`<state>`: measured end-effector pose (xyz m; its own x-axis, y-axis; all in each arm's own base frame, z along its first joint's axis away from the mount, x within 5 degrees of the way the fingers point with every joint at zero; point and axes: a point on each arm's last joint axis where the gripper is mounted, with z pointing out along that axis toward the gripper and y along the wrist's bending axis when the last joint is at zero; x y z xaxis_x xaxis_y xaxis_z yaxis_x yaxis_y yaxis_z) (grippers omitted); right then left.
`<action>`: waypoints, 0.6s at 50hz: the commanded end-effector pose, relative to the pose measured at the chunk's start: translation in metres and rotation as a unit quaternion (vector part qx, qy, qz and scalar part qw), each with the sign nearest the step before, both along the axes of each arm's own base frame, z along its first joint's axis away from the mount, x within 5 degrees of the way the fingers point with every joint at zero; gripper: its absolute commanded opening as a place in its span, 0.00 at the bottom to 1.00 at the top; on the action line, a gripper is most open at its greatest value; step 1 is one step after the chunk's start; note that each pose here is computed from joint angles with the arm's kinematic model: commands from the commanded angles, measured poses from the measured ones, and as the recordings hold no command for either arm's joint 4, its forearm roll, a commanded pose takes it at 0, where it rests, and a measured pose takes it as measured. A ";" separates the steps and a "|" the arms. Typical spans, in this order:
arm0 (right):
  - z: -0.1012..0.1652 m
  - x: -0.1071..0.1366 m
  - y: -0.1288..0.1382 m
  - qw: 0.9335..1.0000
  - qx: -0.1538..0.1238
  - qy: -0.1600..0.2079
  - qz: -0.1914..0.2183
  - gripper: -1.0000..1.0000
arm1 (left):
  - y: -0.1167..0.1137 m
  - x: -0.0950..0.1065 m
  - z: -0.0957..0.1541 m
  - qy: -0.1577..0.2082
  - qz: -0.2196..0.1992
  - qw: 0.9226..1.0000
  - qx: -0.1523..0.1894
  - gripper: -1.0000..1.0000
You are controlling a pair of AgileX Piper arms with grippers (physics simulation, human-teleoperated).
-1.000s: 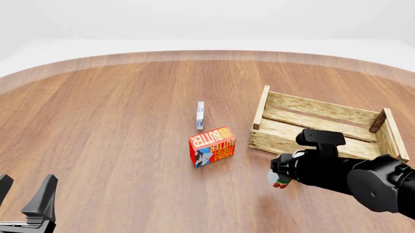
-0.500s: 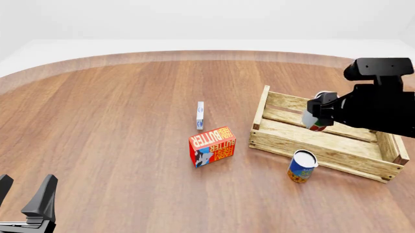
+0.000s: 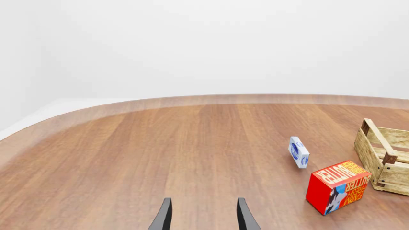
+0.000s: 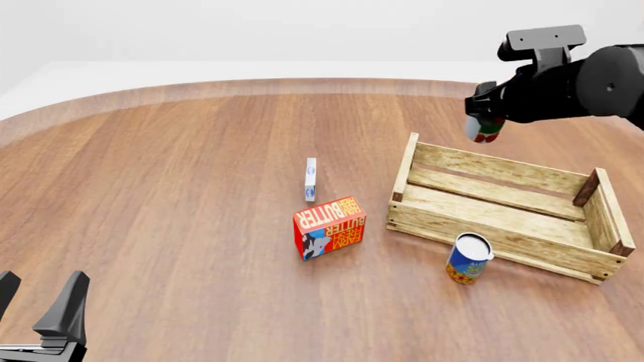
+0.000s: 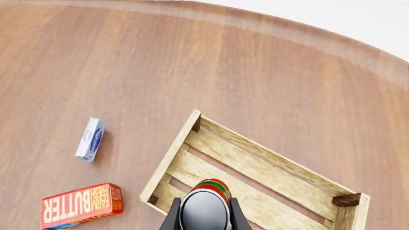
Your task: Pick up the tomato sauce, and put it in the wooden tray.
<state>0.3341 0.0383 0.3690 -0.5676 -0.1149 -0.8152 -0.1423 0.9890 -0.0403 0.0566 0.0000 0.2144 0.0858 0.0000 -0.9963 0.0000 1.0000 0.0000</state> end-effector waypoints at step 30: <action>-0.149 0.086 -0.057 0.993 -0.010 0.095 -0.073 0.00 | 0.000 0.000 0.000 0.000 0.000 1.000 0.000 1.00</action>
<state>0.4114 -0.0110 0.2533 -0.6945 -0.0798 -0.7150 -0.0419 0.9966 -0.0705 0.0566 0.0000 0.2144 0.0858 0.0000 -0.9963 0.0000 1.0000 0.0000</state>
